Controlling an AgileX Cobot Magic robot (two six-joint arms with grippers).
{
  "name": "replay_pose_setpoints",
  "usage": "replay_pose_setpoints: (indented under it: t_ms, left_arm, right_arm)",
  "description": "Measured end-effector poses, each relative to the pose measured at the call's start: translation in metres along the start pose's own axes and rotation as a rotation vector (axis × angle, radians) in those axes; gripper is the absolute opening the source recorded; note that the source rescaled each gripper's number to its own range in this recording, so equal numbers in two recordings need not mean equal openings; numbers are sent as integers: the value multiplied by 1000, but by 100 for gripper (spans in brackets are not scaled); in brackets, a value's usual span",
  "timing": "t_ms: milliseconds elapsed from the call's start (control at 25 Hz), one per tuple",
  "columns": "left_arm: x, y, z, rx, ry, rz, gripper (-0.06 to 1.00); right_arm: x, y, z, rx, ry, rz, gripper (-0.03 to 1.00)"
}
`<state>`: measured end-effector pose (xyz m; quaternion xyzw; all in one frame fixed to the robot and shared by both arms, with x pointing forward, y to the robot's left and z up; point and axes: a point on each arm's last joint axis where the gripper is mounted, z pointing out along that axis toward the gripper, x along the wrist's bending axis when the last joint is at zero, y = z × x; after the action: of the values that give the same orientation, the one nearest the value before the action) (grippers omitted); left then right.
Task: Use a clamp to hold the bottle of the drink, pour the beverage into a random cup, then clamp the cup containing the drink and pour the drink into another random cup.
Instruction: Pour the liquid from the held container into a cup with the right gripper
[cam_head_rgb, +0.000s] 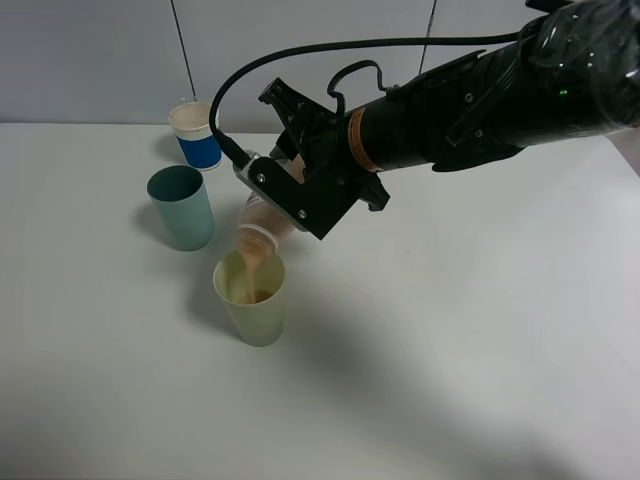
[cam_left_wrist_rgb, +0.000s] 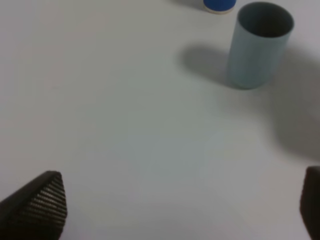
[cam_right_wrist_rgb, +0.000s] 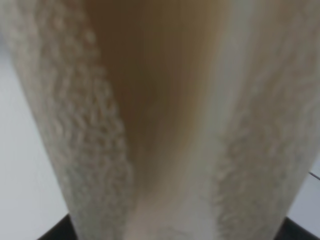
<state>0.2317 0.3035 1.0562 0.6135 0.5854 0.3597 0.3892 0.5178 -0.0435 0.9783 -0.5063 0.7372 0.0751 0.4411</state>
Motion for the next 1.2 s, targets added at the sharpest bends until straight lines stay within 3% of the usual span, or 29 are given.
replay_pose_setpoints:
  t_ms: [1200]
  left_arm:
    - [0, 0, 0, 0, 0, 0, 95]
  right_arm:
    - [0, 0, 0, -1, 1, -40, 0]
